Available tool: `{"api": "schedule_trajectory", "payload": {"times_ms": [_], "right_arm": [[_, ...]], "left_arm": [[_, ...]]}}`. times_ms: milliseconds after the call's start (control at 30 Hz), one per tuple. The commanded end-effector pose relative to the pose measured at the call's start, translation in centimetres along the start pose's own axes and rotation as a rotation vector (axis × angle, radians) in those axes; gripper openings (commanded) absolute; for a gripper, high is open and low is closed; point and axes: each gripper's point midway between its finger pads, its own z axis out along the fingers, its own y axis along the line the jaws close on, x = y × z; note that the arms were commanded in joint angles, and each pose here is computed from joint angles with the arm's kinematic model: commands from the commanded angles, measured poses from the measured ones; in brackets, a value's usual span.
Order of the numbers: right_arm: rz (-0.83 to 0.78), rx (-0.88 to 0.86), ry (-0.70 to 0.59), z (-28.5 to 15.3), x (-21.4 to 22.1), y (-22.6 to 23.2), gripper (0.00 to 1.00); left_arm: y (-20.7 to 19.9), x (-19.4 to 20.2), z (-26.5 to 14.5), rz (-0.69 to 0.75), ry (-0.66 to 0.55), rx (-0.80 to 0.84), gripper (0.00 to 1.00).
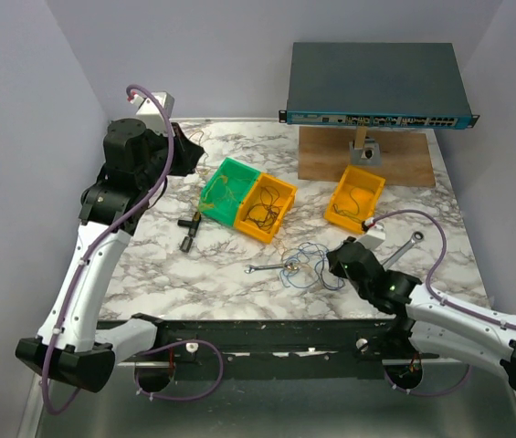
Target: Untangle the cables
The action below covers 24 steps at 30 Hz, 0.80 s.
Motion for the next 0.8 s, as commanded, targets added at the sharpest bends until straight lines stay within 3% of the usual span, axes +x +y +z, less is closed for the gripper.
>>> {"api": "schedule_trajectory", "payload": {"times_ms": [0,433,767], "right_arm": [[-0.027,0.005,-0.014,-0.3,-0.9,0.2,0.01],[-0.047,-0.066,-0.012,-1.9,-2.3,1.6,0.01],[-0.043,-0.066,-0.032,-2.7,-3.3,1.5,0.01]], "left_arm": [[0.5,0.7,1.6,-0.016,0.028,0.001,0.0],[3.5,5.5,8.9,-0.07,0.166,-0.03,0.0],[6.4,14.3,14.4,-0.146,0.356,-0.032,0.0]]}}
